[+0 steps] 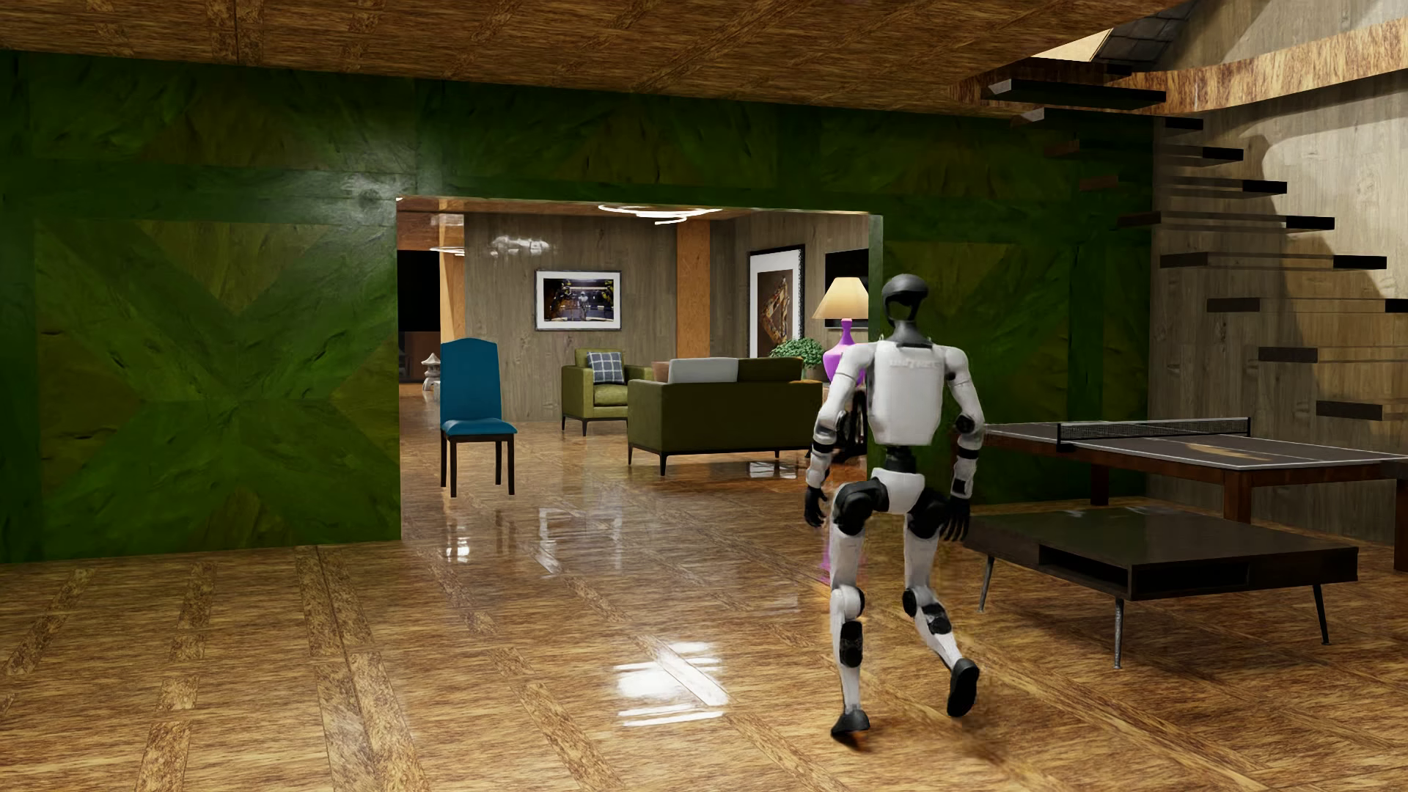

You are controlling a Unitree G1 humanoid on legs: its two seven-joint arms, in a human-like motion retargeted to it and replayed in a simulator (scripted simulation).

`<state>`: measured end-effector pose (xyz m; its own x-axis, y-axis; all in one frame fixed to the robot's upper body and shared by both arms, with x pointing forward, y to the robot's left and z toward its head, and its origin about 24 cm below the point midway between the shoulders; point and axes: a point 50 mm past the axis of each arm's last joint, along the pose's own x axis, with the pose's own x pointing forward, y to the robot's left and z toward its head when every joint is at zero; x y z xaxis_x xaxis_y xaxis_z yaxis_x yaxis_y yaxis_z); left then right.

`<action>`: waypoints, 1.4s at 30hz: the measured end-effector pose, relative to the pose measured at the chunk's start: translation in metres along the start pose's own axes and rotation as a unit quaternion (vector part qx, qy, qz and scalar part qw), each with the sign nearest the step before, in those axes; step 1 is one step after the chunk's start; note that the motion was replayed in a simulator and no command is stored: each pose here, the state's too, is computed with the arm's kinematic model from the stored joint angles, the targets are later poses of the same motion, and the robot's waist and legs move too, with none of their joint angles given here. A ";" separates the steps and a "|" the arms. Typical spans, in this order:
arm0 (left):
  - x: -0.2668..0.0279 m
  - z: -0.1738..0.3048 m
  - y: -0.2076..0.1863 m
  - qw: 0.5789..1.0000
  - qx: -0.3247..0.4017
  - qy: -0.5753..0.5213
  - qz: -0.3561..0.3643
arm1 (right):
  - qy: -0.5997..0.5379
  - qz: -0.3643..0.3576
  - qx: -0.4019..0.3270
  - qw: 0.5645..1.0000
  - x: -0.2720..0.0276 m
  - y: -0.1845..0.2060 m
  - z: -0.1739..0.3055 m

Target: Go to the fabric chair

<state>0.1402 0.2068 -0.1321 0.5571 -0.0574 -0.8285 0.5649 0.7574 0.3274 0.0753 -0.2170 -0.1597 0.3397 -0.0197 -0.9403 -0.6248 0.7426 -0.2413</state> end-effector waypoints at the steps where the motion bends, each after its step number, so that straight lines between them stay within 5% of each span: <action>1: 0.002 0.009 0.013 1.000 -0.003 -0.013 0.018 | 0.024 0.005 0.007 1.000 -0.003 0.006 -0.015; 9: -0.001 0.083 0.078 0.985 -0.010 -0.137 0.105 | 0.073 0.040 0.000 0.997 -0.015 0.033 -0.051; 17: -0.012 -0.020 -0.056 0.996 0.022 0.020 -0.082 | -0.034 -0.016 0.015 0.999 -0.001 -0.010 0.015; 24: -0.049 -0.068 -0.097 0.988 -0.012 0.081 -0.128 | -0.148 -0.144 0.034 0.978 -0.014 -0.110 0.088; 28: -0.051 -0.073 -0.110 0.984 -0.007 0.099 -0.146 | -0.208 -0.165 0.058 0.962 -0.024 -0.123 0.116; 33: -0.030 -0.044 -0.077 0.994 -0.004 0.049 -0.102 | -0.139 -0.086 0.066 0.984 -0.007 -0.057 0.069; 37: -0.010 -0.015 -0.013 1.000 -0.008 0.009 -0.013 | -0.010 0.000 0.007 1.000 0.001 0.001 0.006; 42: -0.010 0.027 0.067 0.993 -0.009 -0.066 0.094 | 0.062 0.021 0.037 0.997 -0.017 0.027 -0.051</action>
<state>0.1892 0.2405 -0.0892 0.7273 0.0029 -0.6863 0.4332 0.7736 0.4624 0.0166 -0.2312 -0.1622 0.2212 -0.0663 -0.9730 -0.5822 0.7914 -0.1863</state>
